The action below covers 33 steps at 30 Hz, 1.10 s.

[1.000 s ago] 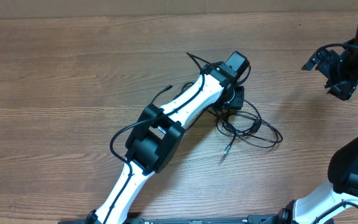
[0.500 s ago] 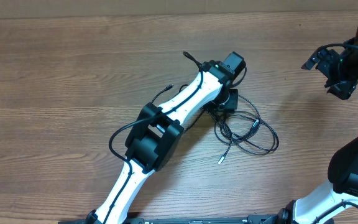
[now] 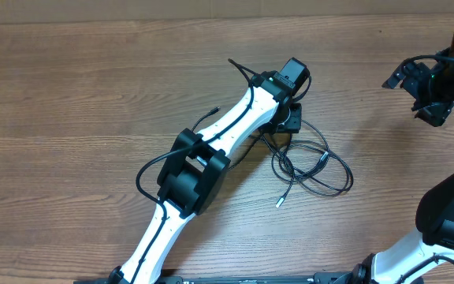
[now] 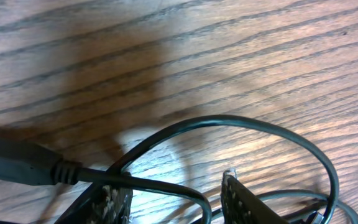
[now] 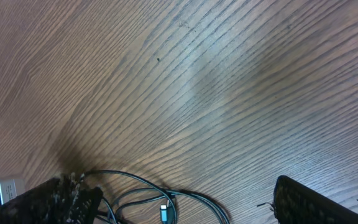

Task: Untangle cables

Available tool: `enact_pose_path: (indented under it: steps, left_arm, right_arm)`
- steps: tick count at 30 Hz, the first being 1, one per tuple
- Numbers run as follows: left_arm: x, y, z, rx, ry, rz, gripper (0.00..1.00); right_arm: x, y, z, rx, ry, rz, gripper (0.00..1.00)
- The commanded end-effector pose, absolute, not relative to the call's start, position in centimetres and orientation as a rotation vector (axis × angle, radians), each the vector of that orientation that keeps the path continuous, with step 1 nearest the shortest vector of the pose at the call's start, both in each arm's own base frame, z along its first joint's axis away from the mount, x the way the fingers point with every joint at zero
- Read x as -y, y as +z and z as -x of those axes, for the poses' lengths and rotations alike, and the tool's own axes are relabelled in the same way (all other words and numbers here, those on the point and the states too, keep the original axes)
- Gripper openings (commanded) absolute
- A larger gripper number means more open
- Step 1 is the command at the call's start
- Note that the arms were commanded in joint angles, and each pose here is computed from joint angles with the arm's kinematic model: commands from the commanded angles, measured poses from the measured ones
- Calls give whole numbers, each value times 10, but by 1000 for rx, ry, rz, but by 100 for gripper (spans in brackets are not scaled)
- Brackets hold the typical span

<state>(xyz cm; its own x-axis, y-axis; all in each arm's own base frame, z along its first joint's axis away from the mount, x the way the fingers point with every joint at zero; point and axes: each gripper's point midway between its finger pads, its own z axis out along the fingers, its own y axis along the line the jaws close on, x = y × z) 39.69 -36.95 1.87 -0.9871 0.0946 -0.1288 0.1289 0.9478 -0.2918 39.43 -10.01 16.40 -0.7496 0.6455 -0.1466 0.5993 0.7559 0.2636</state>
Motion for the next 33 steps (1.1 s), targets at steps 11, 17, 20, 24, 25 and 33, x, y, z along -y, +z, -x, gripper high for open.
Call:
enact_pose_path:
  steps: [11,17,20,24,25,33]
  left_arm:
    - [372,-8,-378,-2995,-303,-265,45]
    - [369,-17,-368,-2981,-188,-321,14]
    - [368,-12,-370,-2970,-185,-368,4]
    - [365,34,-389,-2928,-256,-327,4]
    - [366,50,-395,-2902,-287,-334,4]
    - [387,260,-398,-2528,-746,-517,4]
  right_arm:
    - [100,177,-397,-2695,292,-947,100]
    - [100,177,-397,-2696,293,-947,100]
    - [100,177,-397,-2695,293,-947,100]
    - [100,178,-398,-2692,294,-945,100]
    - [99,178,-398,-2691,299,-944,100]
    - [93,179,-400,-2702,337,-894,100]
